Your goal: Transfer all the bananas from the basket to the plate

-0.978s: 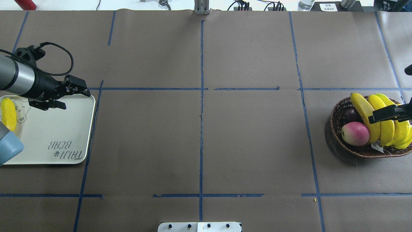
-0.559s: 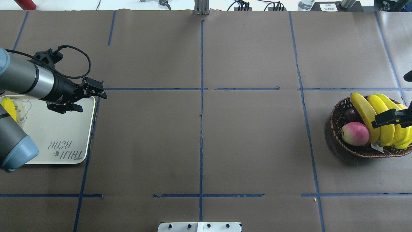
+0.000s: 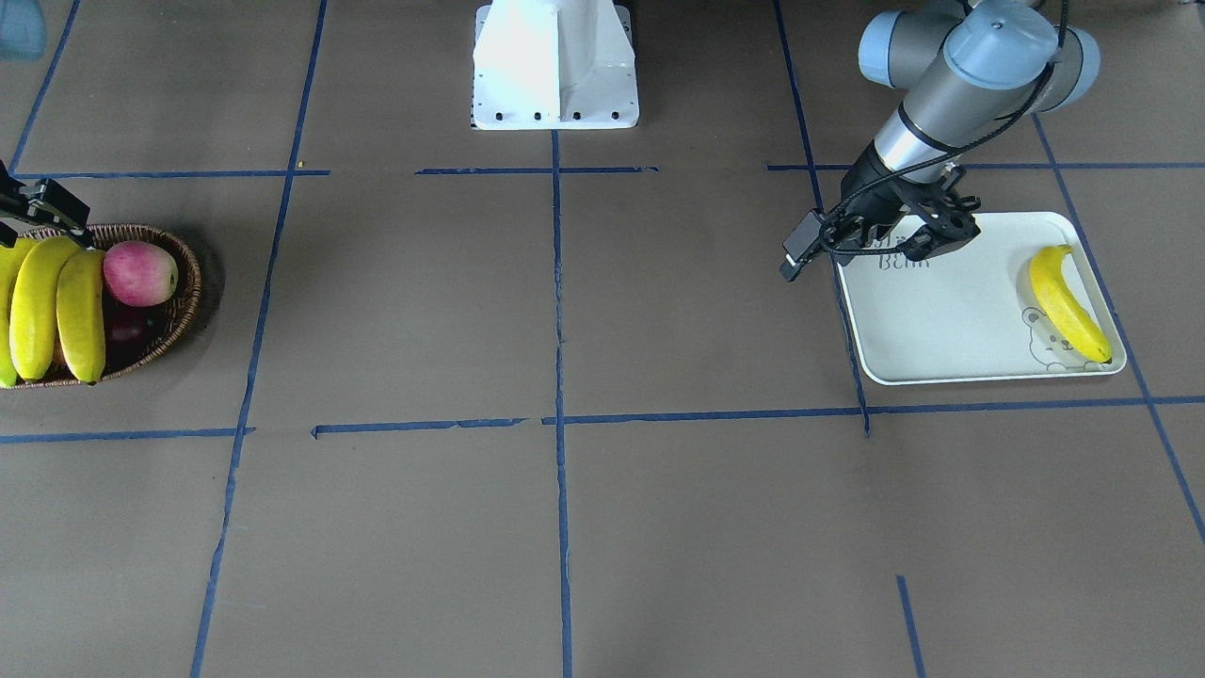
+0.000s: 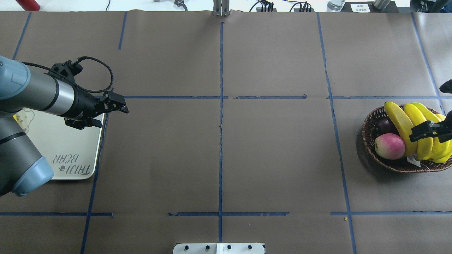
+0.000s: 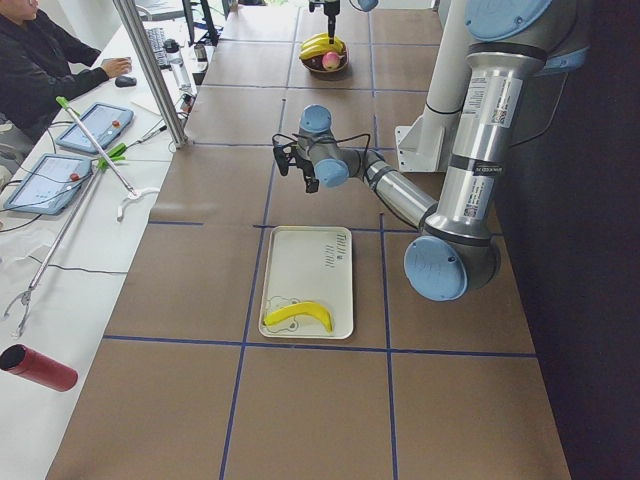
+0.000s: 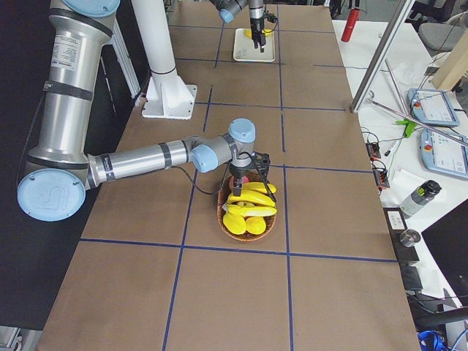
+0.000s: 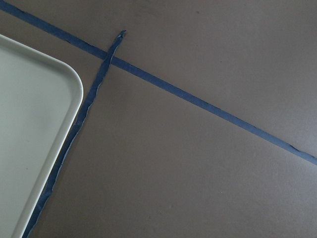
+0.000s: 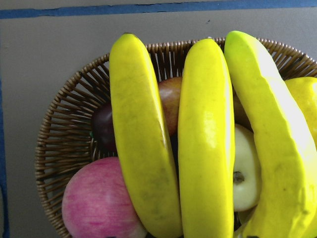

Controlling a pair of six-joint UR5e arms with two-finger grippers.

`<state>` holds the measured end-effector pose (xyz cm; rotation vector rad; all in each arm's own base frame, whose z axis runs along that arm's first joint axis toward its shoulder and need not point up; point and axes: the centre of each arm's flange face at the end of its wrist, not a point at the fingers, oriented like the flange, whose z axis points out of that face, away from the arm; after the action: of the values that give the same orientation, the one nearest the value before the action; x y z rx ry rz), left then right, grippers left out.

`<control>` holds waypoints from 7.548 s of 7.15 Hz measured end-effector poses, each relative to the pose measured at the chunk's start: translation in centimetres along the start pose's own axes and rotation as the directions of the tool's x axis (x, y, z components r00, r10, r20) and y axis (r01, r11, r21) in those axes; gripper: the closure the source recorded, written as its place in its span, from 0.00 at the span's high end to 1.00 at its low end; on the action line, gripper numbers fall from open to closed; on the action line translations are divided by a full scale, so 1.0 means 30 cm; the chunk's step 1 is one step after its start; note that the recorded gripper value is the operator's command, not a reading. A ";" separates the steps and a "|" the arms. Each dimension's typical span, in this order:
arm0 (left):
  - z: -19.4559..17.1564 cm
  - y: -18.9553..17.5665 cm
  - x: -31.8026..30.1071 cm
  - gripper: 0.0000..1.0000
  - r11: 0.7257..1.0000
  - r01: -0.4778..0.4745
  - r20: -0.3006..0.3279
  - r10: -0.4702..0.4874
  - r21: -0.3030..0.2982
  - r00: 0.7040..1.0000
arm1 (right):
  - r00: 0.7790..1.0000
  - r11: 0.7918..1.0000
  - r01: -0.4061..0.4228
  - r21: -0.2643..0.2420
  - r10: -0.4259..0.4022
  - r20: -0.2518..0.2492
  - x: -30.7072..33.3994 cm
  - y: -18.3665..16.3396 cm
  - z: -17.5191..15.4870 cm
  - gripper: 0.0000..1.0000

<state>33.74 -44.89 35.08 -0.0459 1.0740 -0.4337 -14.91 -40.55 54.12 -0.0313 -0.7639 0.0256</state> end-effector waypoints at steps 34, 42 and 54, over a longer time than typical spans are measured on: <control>-0.151 0.188 0.490 0.99 0.984 0.133 -0.286 -0.162 -0.118 0.944 | 0.853 0.989 -0.057 0.139 -0.025 0.521 -1.012 -0.028 -0.708 0.02; -0.266 0.305 0.642 0.99 0.950 0.140 -0.487 -0.265 -0.278 0.832 | 0.730 0.972 -0.132 0.194 -0.037 0.682 -1.540 0.481 -0.413 0.02; -0.181 0.468 0.663 0.00 0.933 0.084 -0.458 -0.249 -0.350 0.853 | 0.716 0.971 -0.130 0.200 -0.048 0.697 -1.546 0.493 -0.446 0.99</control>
<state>41.57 -38.38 12.31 -0.3347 1.6568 -0.4374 -39.30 -27.62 11.84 0.2037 -1.5286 0.1820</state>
